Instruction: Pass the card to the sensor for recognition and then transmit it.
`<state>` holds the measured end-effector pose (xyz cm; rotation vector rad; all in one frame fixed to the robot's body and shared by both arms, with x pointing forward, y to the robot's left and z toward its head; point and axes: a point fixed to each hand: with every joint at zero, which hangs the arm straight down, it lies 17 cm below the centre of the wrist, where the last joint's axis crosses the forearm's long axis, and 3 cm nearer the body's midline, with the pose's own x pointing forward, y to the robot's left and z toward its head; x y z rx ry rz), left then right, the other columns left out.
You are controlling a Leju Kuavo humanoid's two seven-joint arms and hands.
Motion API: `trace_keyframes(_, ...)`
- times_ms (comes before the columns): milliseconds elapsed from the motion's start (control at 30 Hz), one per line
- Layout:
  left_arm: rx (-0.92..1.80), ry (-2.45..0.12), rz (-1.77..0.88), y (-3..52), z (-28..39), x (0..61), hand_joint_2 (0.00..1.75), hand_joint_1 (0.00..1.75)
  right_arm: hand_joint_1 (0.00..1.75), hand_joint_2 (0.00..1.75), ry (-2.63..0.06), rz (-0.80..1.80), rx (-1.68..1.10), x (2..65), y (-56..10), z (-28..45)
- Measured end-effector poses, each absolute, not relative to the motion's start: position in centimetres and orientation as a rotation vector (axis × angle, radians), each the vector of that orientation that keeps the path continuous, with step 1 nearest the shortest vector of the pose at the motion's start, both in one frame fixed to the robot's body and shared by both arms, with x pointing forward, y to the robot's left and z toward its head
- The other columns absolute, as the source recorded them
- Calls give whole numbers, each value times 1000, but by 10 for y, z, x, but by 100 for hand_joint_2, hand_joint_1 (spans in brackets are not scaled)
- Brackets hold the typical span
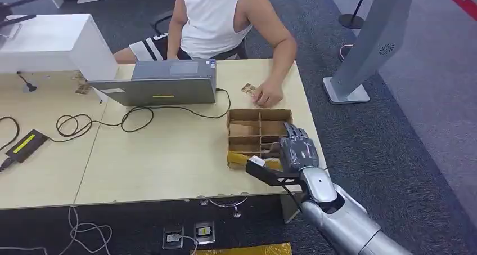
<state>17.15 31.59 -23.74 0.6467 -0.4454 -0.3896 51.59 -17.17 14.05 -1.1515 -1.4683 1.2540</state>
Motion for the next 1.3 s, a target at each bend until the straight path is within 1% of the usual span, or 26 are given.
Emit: trace_keyframes(1300,646,-447,-377,313,-237,171,0,0,175,175,-1481,1255,-1141,516,-169,141)
